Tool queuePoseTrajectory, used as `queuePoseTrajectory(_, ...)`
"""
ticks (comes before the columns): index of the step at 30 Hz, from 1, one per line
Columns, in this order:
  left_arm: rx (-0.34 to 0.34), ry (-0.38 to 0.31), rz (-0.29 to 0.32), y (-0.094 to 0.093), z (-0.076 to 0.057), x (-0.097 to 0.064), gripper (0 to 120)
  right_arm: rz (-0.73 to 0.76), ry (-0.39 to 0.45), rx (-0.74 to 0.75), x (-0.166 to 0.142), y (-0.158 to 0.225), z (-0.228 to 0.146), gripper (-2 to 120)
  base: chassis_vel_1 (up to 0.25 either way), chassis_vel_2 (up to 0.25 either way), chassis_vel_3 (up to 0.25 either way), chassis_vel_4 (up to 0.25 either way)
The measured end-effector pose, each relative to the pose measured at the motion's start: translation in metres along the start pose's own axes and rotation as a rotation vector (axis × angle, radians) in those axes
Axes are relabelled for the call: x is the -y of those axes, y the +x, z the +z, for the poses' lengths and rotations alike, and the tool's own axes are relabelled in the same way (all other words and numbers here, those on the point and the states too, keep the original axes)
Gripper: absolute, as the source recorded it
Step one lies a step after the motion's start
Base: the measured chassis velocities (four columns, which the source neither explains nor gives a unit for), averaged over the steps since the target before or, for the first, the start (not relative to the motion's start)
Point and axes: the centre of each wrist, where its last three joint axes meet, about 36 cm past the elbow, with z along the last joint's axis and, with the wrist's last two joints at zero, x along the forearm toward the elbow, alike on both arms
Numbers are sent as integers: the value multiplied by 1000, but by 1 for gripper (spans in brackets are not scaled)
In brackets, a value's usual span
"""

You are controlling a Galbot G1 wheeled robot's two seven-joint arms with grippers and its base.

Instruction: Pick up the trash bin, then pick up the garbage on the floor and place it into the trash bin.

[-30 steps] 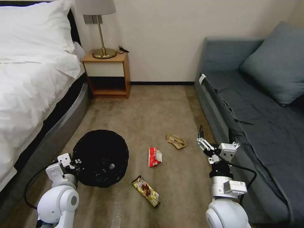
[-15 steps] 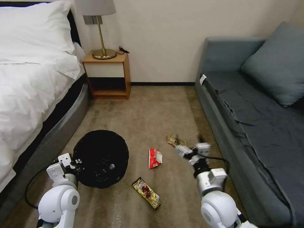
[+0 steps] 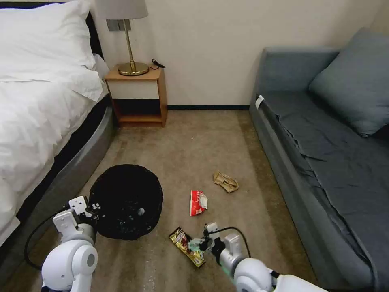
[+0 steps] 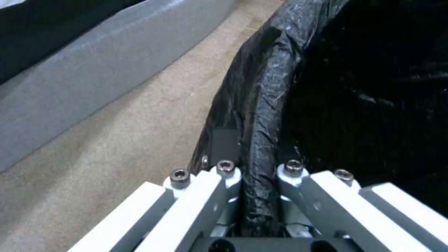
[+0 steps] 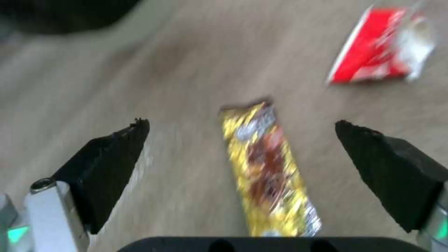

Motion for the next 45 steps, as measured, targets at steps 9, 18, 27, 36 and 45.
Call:
queuePoseTrajectory(9, 3, 10, -12, 2, 1, -3, 3, 6, 153, -75, 13, -36, 34, 100, 0, 0, 0, 0)
queuePoseTrajectory(18, 1, 12, -22, 2, 4, -7, 3, -2, 235, -121, 19, -50, 49, 100, 0, 0, 0, 0)
queuePoseTrajectory(27, -4, 19, -15, 0, 6, -4, 3, -9, 277, -153, 23, -54, 47, 100, 0, 0, 0, 0)
queuePoseTrajectory(36, -13, 19, -13, -2, 9, -3, 3, -23, 312, -162, 29, -61, 34, 100, 0, 0, 0, 0)
queuePoseTrajectory(45, -10, 17, -12, -4, 8, -2, 3, -19, 319, -151, 35, -57, 19, 100, 0, 0, 0, 0)
